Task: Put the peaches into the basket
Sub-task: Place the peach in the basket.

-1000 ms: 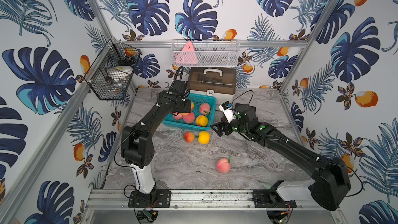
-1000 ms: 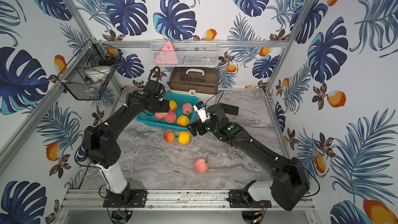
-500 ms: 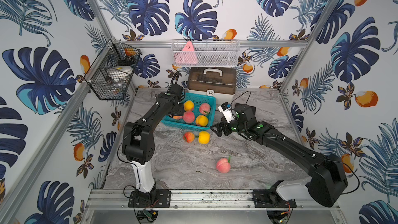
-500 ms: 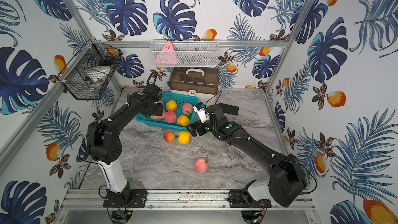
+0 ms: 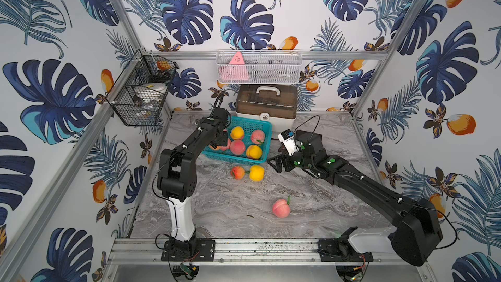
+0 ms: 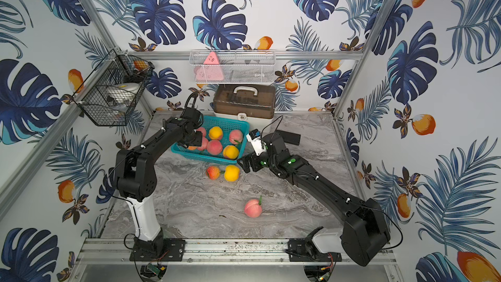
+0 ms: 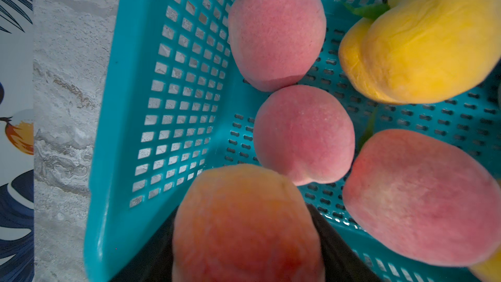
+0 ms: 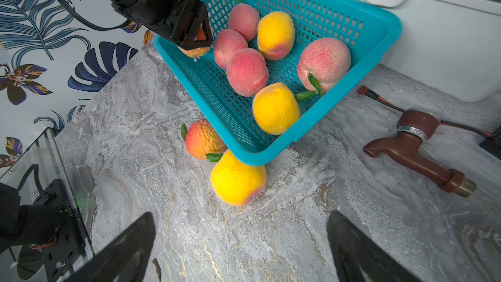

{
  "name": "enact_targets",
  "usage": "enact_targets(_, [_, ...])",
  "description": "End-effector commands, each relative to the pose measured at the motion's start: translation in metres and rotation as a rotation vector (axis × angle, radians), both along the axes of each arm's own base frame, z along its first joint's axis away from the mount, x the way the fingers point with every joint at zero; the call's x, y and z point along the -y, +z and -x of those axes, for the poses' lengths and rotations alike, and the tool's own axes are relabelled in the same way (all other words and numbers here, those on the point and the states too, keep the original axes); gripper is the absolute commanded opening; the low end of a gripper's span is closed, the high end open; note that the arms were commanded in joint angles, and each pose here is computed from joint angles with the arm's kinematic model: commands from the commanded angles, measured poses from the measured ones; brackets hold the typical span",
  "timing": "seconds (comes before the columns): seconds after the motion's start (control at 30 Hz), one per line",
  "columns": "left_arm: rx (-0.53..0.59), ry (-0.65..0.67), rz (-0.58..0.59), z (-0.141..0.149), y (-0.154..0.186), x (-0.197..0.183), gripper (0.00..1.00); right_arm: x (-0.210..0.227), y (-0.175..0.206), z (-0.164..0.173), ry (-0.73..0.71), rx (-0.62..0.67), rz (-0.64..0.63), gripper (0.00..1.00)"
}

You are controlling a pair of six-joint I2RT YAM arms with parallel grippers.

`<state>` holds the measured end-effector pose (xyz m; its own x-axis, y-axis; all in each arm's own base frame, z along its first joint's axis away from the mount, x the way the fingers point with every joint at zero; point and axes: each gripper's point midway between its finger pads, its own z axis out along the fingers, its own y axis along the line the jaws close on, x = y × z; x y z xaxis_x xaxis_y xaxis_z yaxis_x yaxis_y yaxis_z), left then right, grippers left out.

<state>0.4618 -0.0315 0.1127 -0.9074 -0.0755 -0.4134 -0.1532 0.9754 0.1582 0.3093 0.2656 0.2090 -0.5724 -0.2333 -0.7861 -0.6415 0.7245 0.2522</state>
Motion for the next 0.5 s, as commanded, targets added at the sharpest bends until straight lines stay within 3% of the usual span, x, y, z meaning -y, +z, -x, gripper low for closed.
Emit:
enact_targets(0.0, [0.011, 0.019, -0.012, -0.004, 0.000, -0.005, 0.63, 0.003, 0.004, -0.002, -0.016, 0.017, -0.002, 1.00])
enact_targets(0.47, [-0.044, 0.034, -0.018, -0.003, -0.021, -0.012, 0.64, 0.008, 0.005, -0.003, -0.034, 0.029, -0.010, 1.00])
